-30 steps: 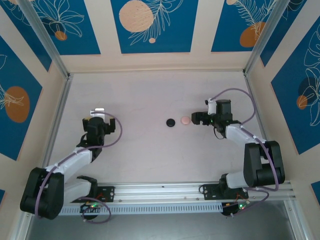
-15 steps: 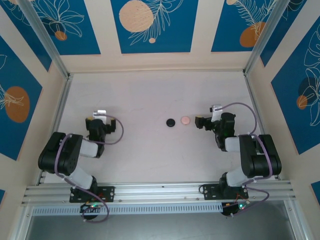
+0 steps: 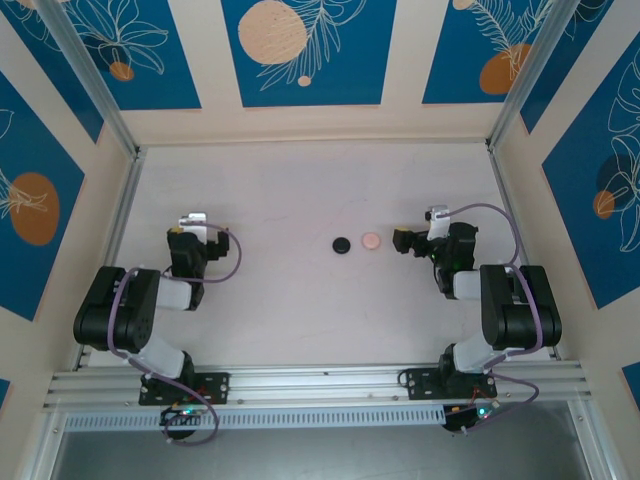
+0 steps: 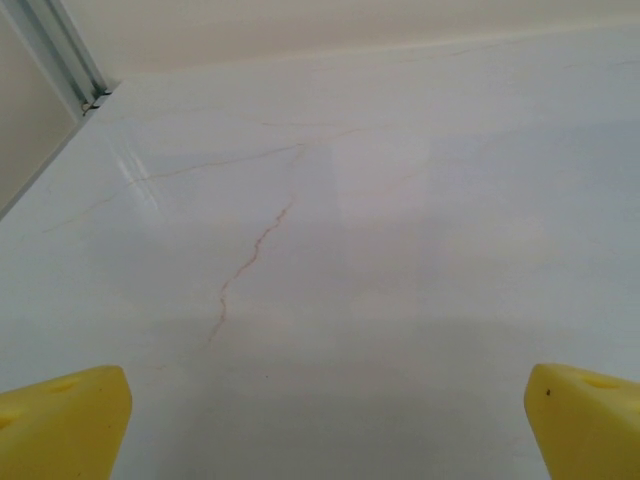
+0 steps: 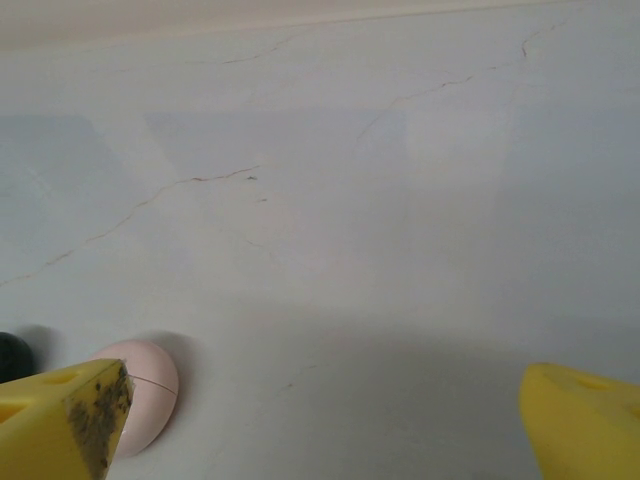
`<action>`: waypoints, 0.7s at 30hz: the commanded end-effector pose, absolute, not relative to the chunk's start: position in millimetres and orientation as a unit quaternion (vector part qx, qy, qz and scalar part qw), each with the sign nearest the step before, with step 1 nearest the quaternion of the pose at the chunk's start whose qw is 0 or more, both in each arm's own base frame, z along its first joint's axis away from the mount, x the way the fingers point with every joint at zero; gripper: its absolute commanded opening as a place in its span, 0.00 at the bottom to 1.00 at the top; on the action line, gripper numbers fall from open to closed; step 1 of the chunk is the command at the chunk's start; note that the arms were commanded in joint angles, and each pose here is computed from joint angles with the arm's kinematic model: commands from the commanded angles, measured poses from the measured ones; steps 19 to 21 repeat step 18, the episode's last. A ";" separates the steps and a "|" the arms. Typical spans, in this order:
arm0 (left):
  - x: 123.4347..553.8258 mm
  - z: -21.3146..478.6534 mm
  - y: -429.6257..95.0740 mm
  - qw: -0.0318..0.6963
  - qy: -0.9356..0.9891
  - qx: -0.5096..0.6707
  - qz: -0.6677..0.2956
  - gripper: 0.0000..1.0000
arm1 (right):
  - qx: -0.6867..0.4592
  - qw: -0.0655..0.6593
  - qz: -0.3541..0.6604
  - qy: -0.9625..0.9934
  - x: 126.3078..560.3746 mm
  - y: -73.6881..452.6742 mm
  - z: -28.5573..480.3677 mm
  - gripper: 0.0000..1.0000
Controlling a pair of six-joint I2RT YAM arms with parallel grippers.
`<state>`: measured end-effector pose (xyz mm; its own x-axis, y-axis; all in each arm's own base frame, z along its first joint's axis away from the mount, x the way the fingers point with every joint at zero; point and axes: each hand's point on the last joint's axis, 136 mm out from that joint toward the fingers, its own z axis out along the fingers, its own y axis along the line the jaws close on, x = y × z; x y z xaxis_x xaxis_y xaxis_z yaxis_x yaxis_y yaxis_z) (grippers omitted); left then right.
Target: Insert wireless bluetooth earbuds into charging case
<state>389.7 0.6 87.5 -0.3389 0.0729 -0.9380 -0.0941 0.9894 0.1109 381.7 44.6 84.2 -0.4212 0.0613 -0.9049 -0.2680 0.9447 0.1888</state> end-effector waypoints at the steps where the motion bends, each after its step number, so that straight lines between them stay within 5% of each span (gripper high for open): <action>1: 394.2 93.5 -3.8 0.581 0.812 0.004 0.062 1.00 | -0.069 0.553 0.160 0.815 388.4 46.3 97.8 0.99; 21: 394.4 93.6 -4.1 0.581 0.812 0.006 0.060 1.00 | -0.069 0.553 0.160 0.815 387.9 45.9 98.0 0.99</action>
